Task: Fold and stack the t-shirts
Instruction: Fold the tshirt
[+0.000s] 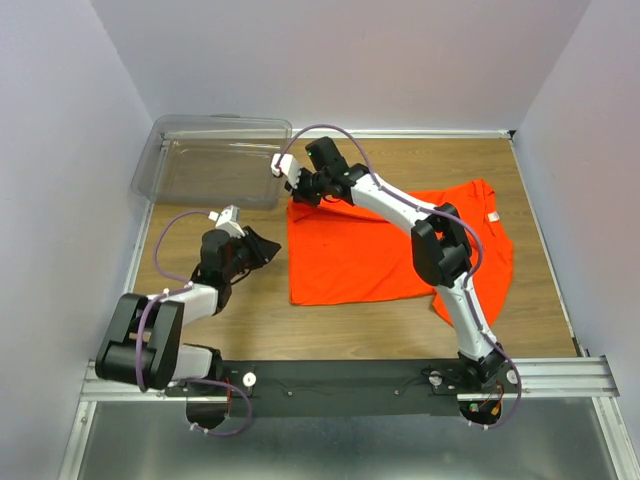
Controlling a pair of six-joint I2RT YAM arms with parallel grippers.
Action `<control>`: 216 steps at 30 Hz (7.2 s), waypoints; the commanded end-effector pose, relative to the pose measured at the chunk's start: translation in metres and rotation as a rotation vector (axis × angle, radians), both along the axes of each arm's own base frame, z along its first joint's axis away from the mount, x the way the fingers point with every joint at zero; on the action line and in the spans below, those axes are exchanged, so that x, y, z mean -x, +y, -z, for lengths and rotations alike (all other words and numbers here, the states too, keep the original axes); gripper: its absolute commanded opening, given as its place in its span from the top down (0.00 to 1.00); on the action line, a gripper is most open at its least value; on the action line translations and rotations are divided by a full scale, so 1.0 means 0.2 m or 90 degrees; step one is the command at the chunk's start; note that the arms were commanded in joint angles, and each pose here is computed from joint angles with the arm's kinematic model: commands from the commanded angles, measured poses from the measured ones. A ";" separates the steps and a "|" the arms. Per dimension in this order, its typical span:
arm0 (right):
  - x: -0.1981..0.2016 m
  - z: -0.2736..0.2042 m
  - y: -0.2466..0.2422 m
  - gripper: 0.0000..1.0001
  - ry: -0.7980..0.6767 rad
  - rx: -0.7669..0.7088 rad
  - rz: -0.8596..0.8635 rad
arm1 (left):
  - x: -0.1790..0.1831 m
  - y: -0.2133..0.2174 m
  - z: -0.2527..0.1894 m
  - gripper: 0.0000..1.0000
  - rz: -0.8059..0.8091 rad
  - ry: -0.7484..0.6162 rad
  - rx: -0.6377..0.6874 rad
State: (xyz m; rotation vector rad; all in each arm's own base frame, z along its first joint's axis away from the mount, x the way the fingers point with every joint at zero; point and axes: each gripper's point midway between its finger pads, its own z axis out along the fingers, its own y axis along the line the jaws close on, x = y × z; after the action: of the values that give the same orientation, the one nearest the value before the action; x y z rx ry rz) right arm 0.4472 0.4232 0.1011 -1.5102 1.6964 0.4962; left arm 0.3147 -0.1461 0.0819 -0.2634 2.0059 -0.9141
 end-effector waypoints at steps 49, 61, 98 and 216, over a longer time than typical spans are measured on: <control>-0.14 -0.44 -0.11 0.99 -0.041 -0.104 0.168 | -0.49 -0.35 0.00 0.80 -0.054 -0.111 -0.004; -0.15 -0.42 -0.11 0.99 -0.030 -0.111 0.181 | -0.58 -0.30 0.02 0.80 -0.162 -0.102 0.021; -0.13 -0.51 -0.12 0.99 -0.011 -0.149 0.184 | -0.84 -0.31 0.08 0.86 -0.266 0.010 0.014; 0.16 -0.02 0.03 0.99 0.143 -0.099 0.093 | 0.23 0.36 -0.47 0.56 -0.299 -0.174 -0.006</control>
State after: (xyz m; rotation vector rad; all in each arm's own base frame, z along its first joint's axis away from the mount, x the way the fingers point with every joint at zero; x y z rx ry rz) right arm 0.4279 0.4204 0.0839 -1.2094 1.9453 0.6836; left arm 0.2698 -0.0736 0.1809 -0.5431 1.5918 -0.5955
